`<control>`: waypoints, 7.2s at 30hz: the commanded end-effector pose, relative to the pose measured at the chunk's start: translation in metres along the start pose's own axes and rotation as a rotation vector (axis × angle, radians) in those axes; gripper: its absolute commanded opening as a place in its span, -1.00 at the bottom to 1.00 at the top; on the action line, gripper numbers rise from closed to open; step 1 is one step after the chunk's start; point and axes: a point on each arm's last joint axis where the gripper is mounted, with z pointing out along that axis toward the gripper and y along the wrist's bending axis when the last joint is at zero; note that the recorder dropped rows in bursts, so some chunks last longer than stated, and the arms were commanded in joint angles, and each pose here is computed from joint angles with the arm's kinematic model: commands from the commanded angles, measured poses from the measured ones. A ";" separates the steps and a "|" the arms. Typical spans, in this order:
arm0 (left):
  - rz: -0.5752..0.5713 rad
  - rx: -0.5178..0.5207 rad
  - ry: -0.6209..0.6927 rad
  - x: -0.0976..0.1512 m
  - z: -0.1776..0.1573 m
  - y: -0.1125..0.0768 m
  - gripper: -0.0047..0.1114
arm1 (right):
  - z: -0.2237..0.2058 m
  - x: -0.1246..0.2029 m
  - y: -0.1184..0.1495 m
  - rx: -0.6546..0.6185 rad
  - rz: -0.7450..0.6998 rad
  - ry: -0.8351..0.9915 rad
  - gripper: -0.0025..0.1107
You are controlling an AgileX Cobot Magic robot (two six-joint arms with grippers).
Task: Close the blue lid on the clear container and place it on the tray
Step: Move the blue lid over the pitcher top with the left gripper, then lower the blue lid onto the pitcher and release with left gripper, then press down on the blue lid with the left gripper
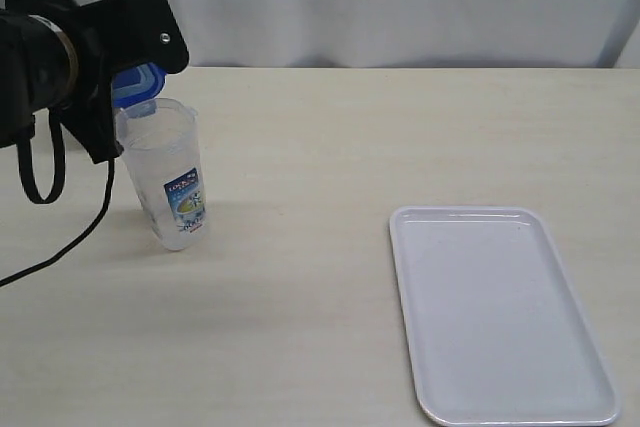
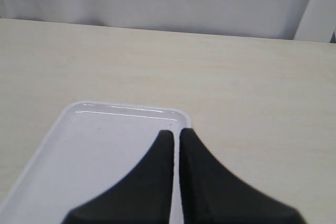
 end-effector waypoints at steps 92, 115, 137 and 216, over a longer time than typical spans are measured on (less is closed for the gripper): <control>-0.032 0.041 0.036 -0.015 -0.028 -0.033 -0.92 | 0.000 0.000 0.000 0.000 -0.005 -0.005 -0.88; 0.022 0.208 0.014 -0.019 -0.035 -0.051 -0.92 | 0.000 0.000 0.000 0.000 -0.005 -0.005 -0.88; 0.025 0.280 -0.035 -0.023 -0.036 -0.057 -0.92 | 0.000 0.000 0.000 0.000 -0.005 -0.005 -0.88; -0.958 0.699 0.034 0.080 0.080 0.029 -0.92 | 0.000 0.000 0.000 0.000 -0.005 -0.005 -0.88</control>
